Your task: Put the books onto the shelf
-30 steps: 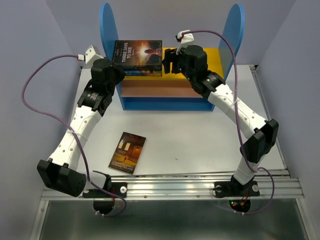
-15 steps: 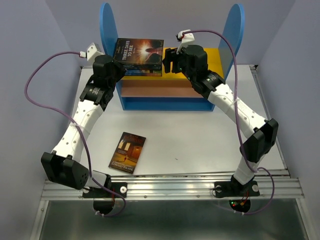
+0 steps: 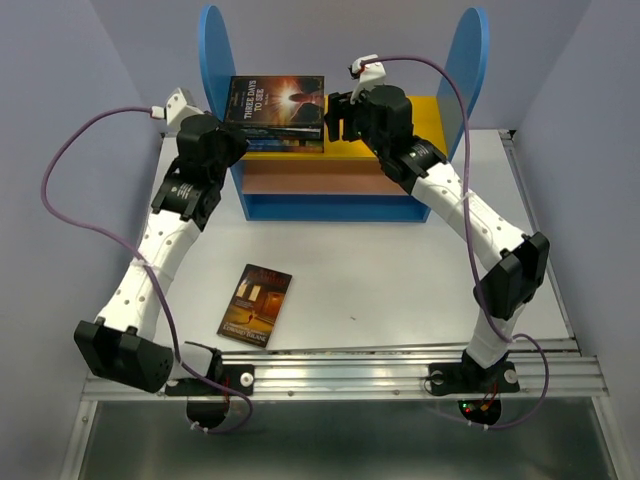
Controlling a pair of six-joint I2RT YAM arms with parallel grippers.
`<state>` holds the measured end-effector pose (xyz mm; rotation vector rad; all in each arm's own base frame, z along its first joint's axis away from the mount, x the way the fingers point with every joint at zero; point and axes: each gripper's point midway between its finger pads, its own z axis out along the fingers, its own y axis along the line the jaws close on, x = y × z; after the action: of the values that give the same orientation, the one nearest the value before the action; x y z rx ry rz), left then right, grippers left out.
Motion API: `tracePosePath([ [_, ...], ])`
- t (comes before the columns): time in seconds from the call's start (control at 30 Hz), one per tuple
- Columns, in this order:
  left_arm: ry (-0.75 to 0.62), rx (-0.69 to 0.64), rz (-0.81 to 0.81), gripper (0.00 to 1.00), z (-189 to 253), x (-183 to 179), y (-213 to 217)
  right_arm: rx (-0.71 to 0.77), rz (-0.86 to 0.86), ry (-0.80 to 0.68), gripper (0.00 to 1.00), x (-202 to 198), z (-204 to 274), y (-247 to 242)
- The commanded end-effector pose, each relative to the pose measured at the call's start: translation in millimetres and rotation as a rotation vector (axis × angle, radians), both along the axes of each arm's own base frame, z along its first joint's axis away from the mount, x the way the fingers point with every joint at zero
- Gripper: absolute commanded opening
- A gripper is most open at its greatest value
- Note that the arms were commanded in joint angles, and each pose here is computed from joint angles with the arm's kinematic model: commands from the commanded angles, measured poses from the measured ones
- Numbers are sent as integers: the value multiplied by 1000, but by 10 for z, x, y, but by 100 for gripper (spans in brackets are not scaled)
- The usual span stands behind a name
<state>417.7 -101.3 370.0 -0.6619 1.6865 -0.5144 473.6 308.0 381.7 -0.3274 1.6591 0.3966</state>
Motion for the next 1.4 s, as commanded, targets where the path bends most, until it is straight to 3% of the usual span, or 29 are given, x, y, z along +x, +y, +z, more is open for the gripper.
tracePosePath([
  [0.0, -108, -23, 14, 0, 358, -216, 112, 91, 178, -74, 72, -180, 316, 424],
  [0.53, -66, -15, 30, 0, 201, -180, 127, 143, 286, -57, 70, -514, 422, 487],
  [1.03, -50, -13, 40, 0, 168, -186, 141, 141, 269, -55, 71, -576, 426, 489],
  [1.1, -42, -9, 38, 6, 160, -216, 151, 140, 225, -57, 74, -536, 435, 421],
  [1.17, -36, -7, 38, 22, 150, -252, 162, 147, 158, -45, 78, -478, 415, 327],
  [1.23, -19, 0, 47, 35, 74, -334, 203, 150, 58, -23, 95, -420, 337, 165],
  [1.27, -27, -2, 50, 41, 108, -368, 218, 162, 57, -25, 95, -440, 377, 153],
  [1.3, -14, -4, 50, 48, 37, -405, 221, 159, 7, -14, 100, -412, 311, 70],
  [1.37, 6, 1, 55, 71, -64, -526, 264, 174, -46, -20, 100, -436, 360, -63],
])
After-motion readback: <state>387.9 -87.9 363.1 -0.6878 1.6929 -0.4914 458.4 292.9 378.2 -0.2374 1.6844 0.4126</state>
